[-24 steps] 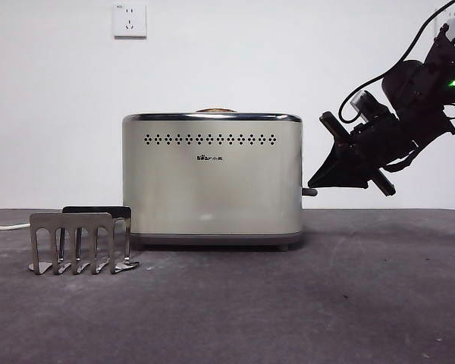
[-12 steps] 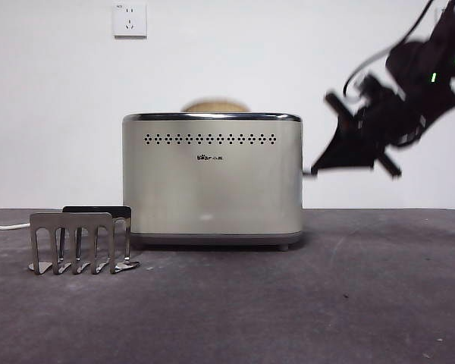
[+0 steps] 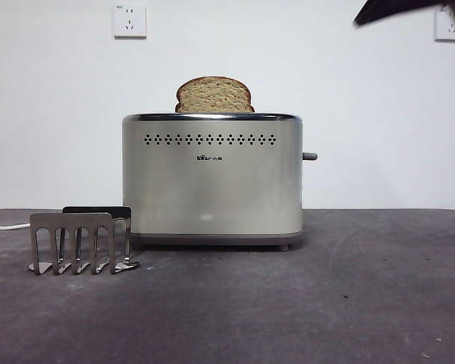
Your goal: Pick up a slice of bread from the rack,put the bread on the toaster,press the button
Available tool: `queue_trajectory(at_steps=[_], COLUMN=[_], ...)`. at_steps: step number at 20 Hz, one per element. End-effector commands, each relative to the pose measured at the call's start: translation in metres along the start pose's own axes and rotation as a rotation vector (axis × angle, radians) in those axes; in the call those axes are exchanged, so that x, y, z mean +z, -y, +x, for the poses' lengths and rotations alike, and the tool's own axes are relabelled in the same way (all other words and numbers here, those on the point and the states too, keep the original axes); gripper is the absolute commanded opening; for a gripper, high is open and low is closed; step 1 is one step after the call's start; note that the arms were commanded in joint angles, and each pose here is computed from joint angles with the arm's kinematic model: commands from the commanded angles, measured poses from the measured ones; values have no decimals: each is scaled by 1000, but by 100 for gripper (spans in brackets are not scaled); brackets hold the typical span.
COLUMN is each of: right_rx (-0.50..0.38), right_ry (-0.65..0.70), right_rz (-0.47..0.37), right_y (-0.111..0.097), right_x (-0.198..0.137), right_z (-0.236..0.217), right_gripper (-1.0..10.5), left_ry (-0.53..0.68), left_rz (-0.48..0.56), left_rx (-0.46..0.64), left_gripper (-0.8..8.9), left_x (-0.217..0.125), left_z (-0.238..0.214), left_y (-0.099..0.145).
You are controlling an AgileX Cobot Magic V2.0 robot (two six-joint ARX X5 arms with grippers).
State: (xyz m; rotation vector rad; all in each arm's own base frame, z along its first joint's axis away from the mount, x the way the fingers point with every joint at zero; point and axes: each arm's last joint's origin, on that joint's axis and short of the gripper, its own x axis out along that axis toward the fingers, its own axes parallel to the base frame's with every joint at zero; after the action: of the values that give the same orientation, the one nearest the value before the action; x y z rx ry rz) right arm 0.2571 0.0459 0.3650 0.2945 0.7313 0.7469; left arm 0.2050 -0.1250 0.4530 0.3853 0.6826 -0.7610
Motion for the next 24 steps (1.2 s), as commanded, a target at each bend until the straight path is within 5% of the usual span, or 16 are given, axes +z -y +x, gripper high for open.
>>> queue_trajectory(at_steps=[1, 4, 9, 24], right_rx=[0, 2, 4, -5], right_ry=[-59, -103, -140, -128], right_rz=[-54, -83, -84, -85], right_y=[-12, -25, -38, -41], right_x=[-14, -27, -41, -42], right_z=[-15, -31, -48, -52], right_gripper=[-12, -12, -11, 1], left_ry=[-34, -67, -106, -97], left_rz=[-11, -16, -22, -21], left_rx=[-10, -19, -30, -24], left_gripper=[467, 404, -4, -3], left_x=[-3, -7, -10, -10], left_z=[2, 2, 2, 2], left_y=[1, 2, 3, 3])
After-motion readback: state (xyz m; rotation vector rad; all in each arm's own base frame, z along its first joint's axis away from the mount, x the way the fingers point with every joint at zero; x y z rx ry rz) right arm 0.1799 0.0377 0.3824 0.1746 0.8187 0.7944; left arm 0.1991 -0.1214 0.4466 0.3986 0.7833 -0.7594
